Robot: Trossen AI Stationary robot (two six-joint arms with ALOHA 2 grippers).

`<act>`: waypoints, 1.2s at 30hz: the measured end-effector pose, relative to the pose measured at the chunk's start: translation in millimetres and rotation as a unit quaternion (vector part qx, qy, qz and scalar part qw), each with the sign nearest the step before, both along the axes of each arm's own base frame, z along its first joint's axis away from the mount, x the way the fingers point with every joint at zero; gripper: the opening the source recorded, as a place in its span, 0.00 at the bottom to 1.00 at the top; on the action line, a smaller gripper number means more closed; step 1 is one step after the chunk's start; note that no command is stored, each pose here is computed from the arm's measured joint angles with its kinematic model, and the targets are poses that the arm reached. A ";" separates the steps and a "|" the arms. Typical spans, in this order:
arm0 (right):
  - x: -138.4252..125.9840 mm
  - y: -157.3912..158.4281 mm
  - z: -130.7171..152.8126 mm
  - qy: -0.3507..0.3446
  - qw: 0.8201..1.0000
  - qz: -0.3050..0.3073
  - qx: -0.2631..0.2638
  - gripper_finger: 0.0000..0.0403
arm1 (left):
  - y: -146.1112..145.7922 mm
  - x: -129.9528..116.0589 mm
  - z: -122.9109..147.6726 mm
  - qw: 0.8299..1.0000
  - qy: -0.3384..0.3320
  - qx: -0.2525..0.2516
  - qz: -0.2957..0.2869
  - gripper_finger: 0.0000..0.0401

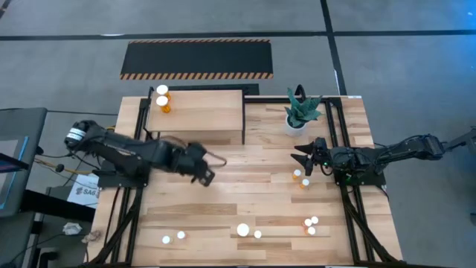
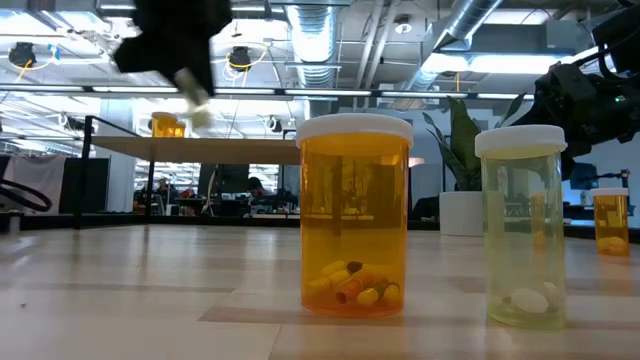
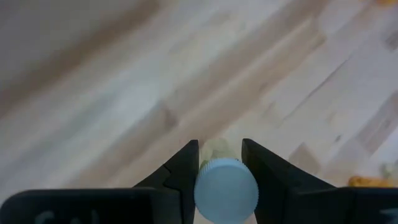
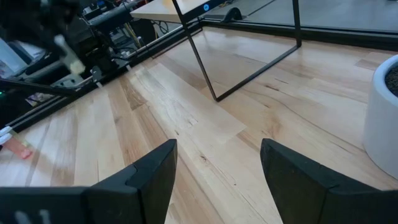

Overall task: Pick and place medicine bottles onto shelf by color
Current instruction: Put the top yellow pill bottle on the shelf

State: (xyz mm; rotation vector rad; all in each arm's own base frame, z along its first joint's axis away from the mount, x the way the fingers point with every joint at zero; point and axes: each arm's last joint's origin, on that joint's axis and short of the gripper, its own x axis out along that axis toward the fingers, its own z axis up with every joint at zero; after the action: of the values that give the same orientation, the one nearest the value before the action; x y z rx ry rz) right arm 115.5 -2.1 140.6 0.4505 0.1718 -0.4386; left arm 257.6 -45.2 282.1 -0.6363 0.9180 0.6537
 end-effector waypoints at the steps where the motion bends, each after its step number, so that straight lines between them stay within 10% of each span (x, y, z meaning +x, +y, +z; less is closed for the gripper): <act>1: 0.0 0.0 -0.1 0.000 1.000 0.000 0.000 0.63 | 6.1 2.6 6.3 1.000 -0.006 0.007 -0.005 0.24; 20: 0.0 0.0 0.0 0.000 1.000 0.000 0.000 0.63 | 146.0 -11.0 59.7 0.994 0.028 0.101 -0.018 0.24; 36: 0.0 0.0 -0.1 0.000 1.000 0.000 0.000 0.63 | 243.8 -53.9 36.2 0.984 0.140 0.106 -0.010 0.26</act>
State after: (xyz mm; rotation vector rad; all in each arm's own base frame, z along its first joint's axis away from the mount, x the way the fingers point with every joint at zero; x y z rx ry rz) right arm 115.5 -2.1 140.5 0.4503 0.1720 -0.4387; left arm 203.6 198.6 318.3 -0.3490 1.0964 0.8244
